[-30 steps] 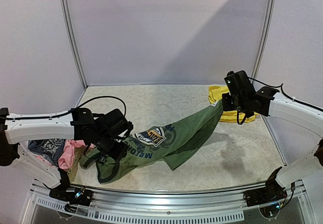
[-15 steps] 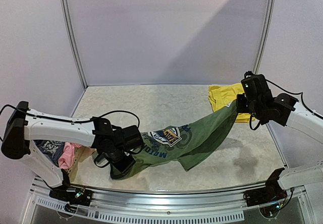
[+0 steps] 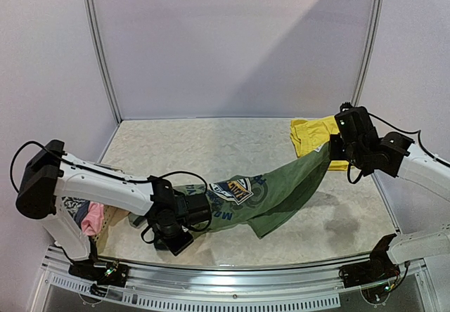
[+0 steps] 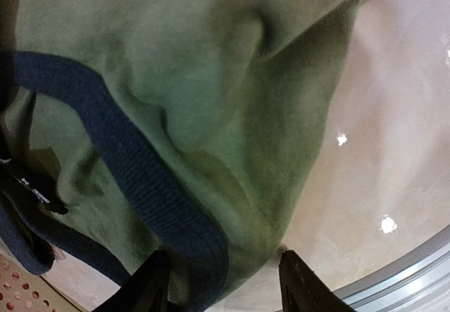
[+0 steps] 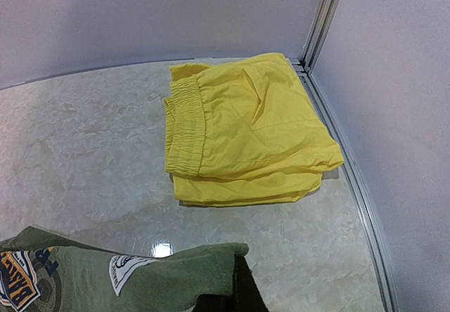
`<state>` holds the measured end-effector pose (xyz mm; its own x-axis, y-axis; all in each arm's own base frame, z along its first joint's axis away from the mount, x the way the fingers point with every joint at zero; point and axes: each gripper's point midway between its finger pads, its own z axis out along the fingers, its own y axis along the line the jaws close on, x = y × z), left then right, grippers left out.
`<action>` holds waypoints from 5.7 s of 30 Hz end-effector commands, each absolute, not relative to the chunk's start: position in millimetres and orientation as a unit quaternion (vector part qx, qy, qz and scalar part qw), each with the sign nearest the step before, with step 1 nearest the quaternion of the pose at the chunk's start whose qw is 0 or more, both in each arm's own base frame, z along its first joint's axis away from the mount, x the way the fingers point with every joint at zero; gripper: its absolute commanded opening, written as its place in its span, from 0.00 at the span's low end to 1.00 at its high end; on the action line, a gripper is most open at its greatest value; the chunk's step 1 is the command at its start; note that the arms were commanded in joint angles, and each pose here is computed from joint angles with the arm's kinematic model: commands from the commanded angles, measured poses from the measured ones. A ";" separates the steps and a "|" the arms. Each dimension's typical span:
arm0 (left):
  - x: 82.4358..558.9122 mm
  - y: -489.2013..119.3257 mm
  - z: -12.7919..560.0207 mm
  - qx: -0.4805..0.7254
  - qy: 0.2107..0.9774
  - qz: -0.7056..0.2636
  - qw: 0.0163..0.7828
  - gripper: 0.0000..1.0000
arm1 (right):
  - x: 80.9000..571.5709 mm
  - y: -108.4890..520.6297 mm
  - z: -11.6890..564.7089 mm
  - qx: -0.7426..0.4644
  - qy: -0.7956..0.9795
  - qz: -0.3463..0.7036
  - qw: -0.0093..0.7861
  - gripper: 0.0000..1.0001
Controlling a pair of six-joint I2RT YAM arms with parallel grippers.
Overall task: Fold and stack the mixed laundry pile
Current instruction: Flatten out the crumpled tank top at the center of the board.
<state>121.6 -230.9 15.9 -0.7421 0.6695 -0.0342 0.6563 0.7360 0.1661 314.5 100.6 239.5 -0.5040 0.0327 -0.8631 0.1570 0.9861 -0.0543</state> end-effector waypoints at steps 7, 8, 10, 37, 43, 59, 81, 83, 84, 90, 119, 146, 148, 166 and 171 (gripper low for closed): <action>141.4 -241.4 3.4 0.360 0.927 0.076 0.075 0.15 | 305.5 94.7 236.0 0.062 0.867 -0.058 0.492 0.00; 144.8 -241.6 6.0 0.359 0.926 0.079 0.083 0.06 | 305.2 94.2 236.0 0.062 0.867 -0.058 0.492 0.00; 152.6 -243.2 17.6 0.354 0.925 0.082 0.109 0.00 | 304.0 93.2 237.1 0.062 0.867 -0.059 0.491 0.00; 282.6 -161.2 246.7 0.091 0.935 -0.039 0.340 0.00 | 311.0 108.2 338.5 0.032 0.856 0.000 0.516 0.00; 296.6 -137.1 138.1 0.048 0.974 -0.004 0.223 0.00 | 363.4 143.4 225.8 0.004 0.917 -0.035 0.398 0.00; 324.4 -182.5 133.0 0.131 0.928 0.157 0.311 0.68 | 409.8 162.1 192.9 -0.010 0.924 -0.060 0.377 0.00; 289.3 -323.5 55.1 0.285 0.939 -0.048 0.184 0.41 | 430.8 145.4 172.5 0.004 0.929 -0.081 0.361 0.00; 290.3 -324.0 48.4 0.282 0.941 -0.047 0.180 0.41 | 431.5 146.3 171.2 0.003 0.930 -0.080 0.360 0.00; 291.2 -324.6 46.4 0.281 0.941 -0.048 0.180 0.41 | 431.5 147.1 169.6 0.002 0.930 -0.078 0.358 0.00; 298.3 -321.6 35.2 0.271 0.946 -0.036 0.176 0.38 | 433.2 149.6 164.8 -0.005 0.932 -0.078 0.353 0.00; 329.7 -277.1 131.8 0.208 0.923 -0.001 0.323 0.00 | 431.6 152.2 190.9 -0.017 0.930 -0.067 0.362 0.00; 223.4 -169.7 454.2 0.142 0.762 -0.180 0.605 0.00 | 230.7 209.7 437.0 -0.251 0.757 0.275 0.537 0.00; 217.3 -169.7 471.4 0.151 0.749 -0.193 0.615 0.00 | 218.4 204.2 450.2 -0.254 0.747 0.285 0.544 0.00; 321.7 -177.0 513.2 0.129 0.783 -0.061 0.605 0.00 | 330.2 172.7 483.6 -0.047 0.810 0.099 0.576 0.00; 447.4 -177.2 371.6 0.089 0.892 -0.104 0.432 0.00 | 463.0 178.6 370.3 0.009 0.887 0.025 0.461 0.00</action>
<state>367.2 -174.1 504.6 -0.2583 0.0668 -0.9638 0.2546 0.9670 -0.0012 365.7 201.4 489.8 -0.3319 0.0588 -0.9415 -0.2695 0.9505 0.1544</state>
